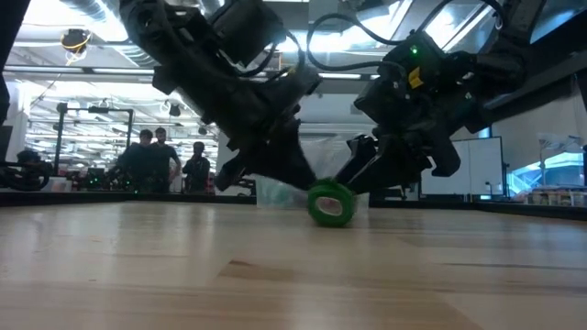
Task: Roll bandage
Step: Roll the green bandage
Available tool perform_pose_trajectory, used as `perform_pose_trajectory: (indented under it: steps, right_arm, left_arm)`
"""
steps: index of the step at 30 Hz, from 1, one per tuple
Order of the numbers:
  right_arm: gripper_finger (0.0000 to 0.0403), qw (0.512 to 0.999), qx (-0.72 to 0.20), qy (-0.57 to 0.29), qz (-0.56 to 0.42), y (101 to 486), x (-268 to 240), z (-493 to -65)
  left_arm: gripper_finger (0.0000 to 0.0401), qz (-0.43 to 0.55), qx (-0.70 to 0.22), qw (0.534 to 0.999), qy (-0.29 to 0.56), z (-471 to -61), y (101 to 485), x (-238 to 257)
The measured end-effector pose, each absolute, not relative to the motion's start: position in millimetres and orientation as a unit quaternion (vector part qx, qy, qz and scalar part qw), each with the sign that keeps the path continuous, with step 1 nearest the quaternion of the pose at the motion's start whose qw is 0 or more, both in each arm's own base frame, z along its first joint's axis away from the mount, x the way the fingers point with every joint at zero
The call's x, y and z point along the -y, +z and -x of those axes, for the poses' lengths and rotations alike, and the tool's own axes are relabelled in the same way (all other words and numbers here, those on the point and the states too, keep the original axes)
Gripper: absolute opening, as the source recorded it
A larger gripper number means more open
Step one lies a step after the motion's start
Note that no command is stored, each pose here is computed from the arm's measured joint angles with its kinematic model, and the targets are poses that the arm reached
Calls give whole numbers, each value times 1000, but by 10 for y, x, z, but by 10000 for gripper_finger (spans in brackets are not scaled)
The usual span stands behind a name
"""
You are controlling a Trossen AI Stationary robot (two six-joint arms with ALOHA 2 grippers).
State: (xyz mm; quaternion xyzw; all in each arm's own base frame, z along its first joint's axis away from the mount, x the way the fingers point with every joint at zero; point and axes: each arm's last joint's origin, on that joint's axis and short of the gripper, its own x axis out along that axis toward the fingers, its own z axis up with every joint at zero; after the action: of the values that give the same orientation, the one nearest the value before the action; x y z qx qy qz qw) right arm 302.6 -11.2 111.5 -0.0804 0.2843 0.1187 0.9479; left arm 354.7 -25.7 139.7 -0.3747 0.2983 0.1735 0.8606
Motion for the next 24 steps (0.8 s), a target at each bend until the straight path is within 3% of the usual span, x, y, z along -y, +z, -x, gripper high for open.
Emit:
perform_pose_trajectory:
  steps: [5,14,24]
  right_arm:
    - [215,948,-285,118,82,1115,112,-3027]
    - [215,947,-288,119,81,1109,112,-3021]
    - [215,947,-290,105,84,1111,122,-3021]
  left_arm:
    - [2,354,-354,840,209,-3458,1286,226]
    - [19,326,-319,867,201,-3511,1329,212]
    - [111,315,-322,867,213,-3510,1319,98]
